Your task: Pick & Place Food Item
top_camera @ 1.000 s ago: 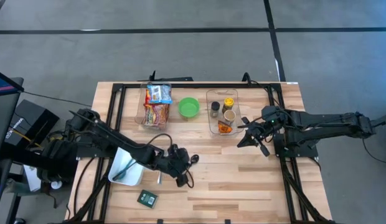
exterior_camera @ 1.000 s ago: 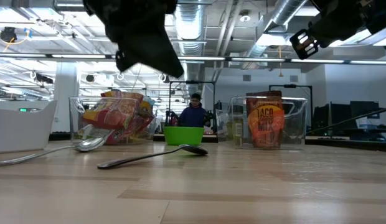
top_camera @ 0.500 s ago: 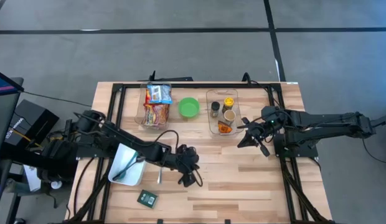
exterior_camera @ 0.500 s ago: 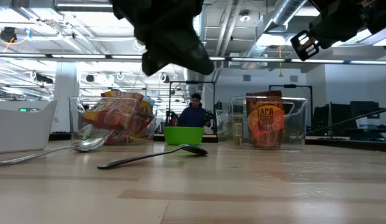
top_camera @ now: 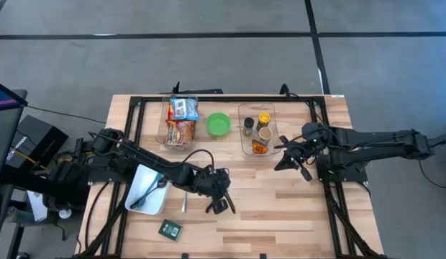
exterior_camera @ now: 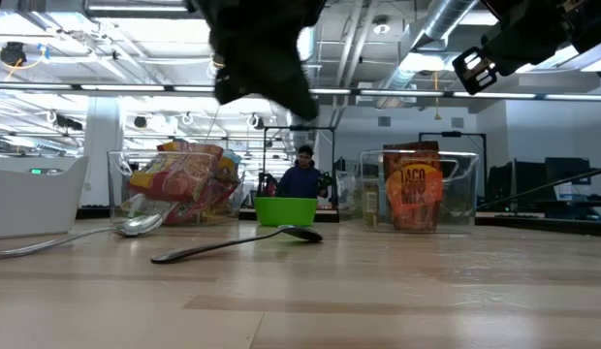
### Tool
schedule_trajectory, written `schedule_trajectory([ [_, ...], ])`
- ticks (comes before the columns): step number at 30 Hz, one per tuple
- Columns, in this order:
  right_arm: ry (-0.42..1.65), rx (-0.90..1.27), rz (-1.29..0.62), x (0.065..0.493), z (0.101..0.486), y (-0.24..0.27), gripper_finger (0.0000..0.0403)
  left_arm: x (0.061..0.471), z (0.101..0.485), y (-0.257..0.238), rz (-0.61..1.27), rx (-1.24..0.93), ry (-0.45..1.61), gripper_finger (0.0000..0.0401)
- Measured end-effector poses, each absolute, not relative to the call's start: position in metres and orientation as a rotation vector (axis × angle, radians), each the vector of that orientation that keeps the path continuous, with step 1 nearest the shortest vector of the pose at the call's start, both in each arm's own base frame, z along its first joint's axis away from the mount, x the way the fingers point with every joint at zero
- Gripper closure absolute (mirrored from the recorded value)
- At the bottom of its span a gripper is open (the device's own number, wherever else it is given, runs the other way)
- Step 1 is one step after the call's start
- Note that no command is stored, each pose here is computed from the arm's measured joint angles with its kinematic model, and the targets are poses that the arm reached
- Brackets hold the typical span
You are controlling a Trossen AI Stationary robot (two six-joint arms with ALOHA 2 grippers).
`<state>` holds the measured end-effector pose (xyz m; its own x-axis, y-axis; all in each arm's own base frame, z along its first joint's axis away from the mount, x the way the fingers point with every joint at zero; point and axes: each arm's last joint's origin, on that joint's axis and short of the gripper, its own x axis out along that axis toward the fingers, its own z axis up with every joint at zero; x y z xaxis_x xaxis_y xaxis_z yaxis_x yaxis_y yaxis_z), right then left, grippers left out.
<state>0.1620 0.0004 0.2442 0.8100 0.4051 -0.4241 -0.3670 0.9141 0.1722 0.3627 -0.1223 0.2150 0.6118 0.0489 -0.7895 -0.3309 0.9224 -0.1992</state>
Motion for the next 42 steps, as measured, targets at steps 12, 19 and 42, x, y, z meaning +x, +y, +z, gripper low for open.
schedule_trajectory([
  [12,0.477,0.092,0.411,0.162,0.244,0.000,0.0403,0.354,0.210,-0.118,0.398,-0.431,0.931,0.0401],
  [19,0.476,0.092,0.411,0.162,0.244,0.000,0.0403,0.350,0.199,-0.120,0.415,-0.460,0.930,0.0401],
  [42,0.492,0.106,0.497,0.161,0.244,0.016,0.0403,0.332,0.151,-0.114,0.416,-0.501,0.881,0.0401],
])
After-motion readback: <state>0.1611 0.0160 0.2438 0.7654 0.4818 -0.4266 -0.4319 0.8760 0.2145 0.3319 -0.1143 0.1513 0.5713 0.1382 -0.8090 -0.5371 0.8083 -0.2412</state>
